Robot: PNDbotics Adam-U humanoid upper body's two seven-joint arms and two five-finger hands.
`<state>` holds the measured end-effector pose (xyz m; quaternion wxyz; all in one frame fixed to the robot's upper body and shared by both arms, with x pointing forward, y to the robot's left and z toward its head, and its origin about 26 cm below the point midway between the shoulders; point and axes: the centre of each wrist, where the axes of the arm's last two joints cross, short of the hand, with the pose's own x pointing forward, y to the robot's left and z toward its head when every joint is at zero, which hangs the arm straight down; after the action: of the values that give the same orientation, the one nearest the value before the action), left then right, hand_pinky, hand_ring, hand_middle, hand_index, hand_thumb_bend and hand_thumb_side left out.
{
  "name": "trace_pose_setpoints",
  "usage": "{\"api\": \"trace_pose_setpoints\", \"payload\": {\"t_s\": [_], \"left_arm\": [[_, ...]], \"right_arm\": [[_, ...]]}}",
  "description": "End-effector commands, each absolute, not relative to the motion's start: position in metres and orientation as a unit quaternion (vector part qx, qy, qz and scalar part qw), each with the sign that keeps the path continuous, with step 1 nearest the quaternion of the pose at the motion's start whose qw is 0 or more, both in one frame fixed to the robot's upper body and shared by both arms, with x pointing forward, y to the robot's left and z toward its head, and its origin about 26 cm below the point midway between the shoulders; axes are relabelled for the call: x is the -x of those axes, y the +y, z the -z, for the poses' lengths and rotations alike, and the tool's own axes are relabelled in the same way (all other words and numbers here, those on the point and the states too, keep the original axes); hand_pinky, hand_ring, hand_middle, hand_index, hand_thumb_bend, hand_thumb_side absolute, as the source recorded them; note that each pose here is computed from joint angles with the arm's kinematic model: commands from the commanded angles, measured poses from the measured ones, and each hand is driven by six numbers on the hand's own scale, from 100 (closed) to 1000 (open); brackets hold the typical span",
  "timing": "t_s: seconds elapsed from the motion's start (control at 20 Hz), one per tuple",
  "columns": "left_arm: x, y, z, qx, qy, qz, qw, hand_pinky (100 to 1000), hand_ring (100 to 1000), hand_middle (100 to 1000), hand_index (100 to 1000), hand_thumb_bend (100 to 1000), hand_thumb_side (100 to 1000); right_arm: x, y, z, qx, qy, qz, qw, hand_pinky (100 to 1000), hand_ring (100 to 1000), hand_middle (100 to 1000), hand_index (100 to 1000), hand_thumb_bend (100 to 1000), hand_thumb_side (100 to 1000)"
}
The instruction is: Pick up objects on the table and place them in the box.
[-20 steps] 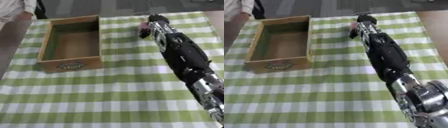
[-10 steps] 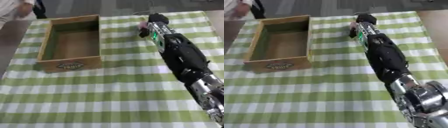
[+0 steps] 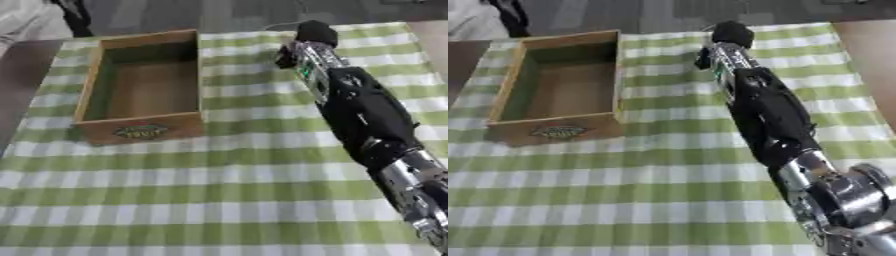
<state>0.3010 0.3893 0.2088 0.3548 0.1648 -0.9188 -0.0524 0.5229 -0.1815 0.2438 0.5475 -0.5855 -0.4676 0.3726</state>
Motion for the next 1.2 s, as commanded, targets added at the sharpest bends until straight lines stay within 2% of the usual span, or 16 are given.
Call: {"api": "trace_pose_setpoints", "payload": {"t_s": [0.05, 0.15, 0.3, 0.5, 0.55, 0.6, 1.2], "left_arm": [[-0.297, 0.393, -0.221, -0.175, -0.922, 0.058, 0.34, 544, 459, 550, 847, 100, 863], [-0.296, 0.393, -0.221, -0.176, -0.922, 0.058, 0.34, 544, 459, 550, 847, 100, 862], [-0.296, 0.393, -0.222, -0.176, -0.922, 0.057, 0.34, 545, 459, 549, 847, 100, 862], [-0.296, 0.392, -0.222, -0.176, -0.922, 0.057, 0.341, 545, 459, 549, 847, 100, 862], [-0.296, 0.392, -0.222, -0.176, -0.922, 0.057, 0.341, 546, 460, 549, 847, 100, 863], [-0.296, 0.392, -0.223, -0.176, -0.922, 0.058, 0.34, 546, 460, 549, 847, 100, 862], [-0.295, 0.392, -0.225, -0.176, -0.921, 0.058, 0.342, 548, 461, 549, 847, 100, 861]], "right_arm": [[-0.521, -0.178, -0.272, 0.593, -0.501, -0.342, 0.53, 606, 677, 415, 442, 100, 467], [-0.52, -0.179, -0.275, 0.591, -0.51, -0.33, 0.53, 592, 665, 388, 413, 100, 443], [-0.519, -0.179, -0.28, 0.588, -0.523, -0.313, 0.532, 568, 643, 338, 342, 100, 360], [-0.518, -0.179, -0.283, 0.583, -0.533, -0.304, 0.533, 568, 643, 338, 342, 100, 360], [-0.518, -0.179, -0.284, 0.582, -0.536, -0.303, 0.532, 545, 623, 287, 280, 100, 227], [-0.516, -0.177, -0.291, 0.58, -0.546, -0.297, 0.527, 544, 622, 282, 271, 100, 206], [-0.492, -0.153, -0.351, 0.541, -0.634, -0.271, 0.481, 541, 620, 255, 247, 100, 100]]}}
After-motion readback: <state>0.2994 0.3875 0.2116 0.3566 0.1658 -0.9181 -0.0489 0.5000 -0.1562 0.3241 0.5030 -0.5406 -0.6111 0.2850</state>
